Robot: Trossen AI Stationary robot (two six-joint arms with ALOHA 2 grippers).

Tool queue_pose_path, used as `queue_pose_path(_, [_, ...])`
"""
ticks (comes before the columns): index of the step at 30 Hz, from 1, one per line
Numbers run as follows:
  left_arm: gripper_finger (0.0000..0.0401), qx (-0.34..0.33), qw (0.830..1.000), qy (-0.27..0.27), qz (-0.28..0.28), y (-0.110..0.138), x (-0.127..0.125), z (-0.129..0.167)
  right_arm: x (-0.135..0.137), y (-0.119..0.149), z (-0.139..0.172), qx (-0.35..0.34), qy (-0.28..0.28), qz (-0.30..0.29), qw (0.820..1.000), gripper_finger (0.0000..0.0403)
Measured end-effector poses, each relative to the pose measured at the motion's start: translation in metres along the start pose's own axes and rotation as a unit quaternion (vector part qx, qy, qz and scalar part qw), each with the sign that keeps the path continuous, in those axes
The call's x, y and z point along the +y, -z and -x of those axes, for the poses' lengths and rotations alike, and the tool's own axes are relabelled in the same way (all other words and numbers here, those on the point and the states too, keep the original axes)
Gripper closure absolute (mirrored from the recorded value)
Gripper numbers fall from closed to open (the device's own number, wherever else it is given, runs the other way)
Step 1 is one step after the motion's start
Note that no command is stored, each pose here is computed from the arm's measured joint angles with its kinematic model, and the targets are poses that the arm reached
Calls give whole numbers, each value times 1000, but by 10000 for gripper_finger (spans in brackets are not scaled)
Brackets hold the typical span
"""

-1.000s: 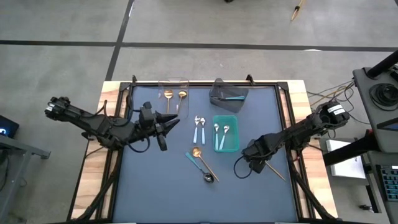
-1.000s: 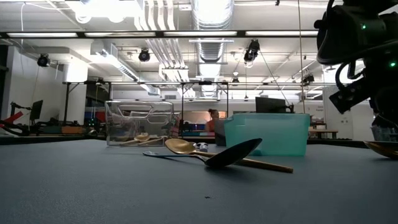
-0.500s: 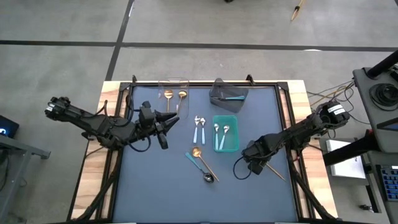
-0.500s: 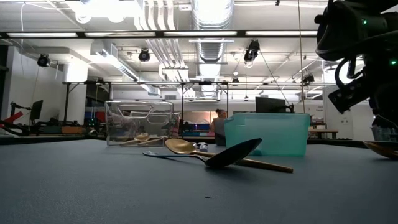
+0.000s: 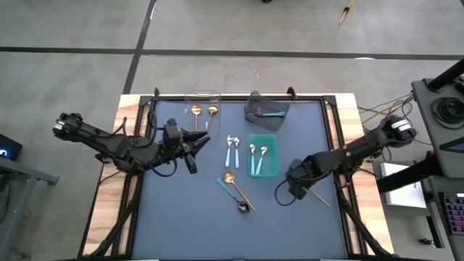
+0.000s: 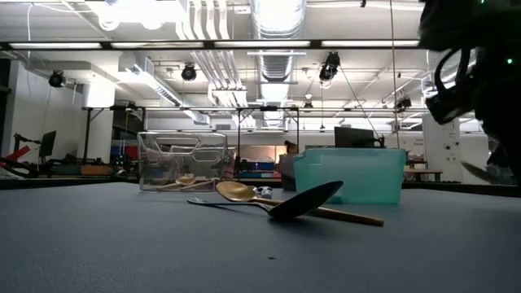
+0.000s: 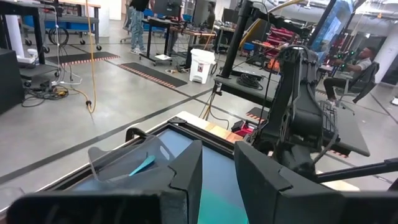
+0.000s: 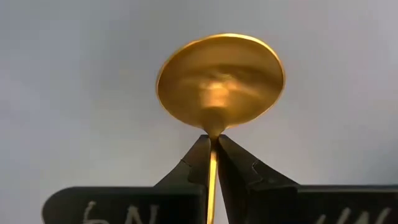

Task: Sort silverware by color (type)
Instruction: Put the gold spoon into the transparent bin

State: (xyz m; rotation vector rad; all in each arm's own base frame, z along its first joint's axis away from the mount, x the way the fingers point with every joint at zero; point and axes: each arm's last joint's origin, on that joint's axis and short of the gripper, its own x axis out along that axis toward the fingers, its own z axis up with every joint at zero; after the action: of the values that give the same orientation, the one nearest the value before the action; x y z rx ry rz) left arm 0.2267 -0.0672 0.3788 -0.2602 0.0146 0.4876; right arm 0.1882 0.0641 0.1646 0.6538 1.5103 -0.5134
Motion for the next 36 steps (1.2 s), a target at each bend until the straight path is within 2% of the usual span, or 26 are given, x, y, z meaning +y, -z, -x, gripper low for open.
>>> queue_pose_path(6, [324,-11,1000,-4,12,-2,1,-4,-6,3,31,-80,-39,-50,995,393])
queue_pose_path(13, [324,-23,999,-11,23,-6,3,-7,-13,5,77,-198,-82,-95,972,393])
queue_pose_path(16, [324,-28,999,-12,28,-7,4,-8,-14,4,102,-263,-102,-101,954,393])
queue_pose_path(21, [324,-30,999,-16,30,-8,5,-10,-9,0,148,-377,-121,-86,914,393])
queue_pose_path(27, [324,-33,999,-20,32,-9,7,-11,10,-13,197,-494,-144,-46,856,393])
queue_pose_path(31, [324,-33,999,-21,32,-9,7,-11,22,-26,215,-525,-144,-26,838,393])
queue_pose_path(36, [324,-33,999,-21,32,-9,7,-11,40,-46,225,-551,-132,-5,824,393])
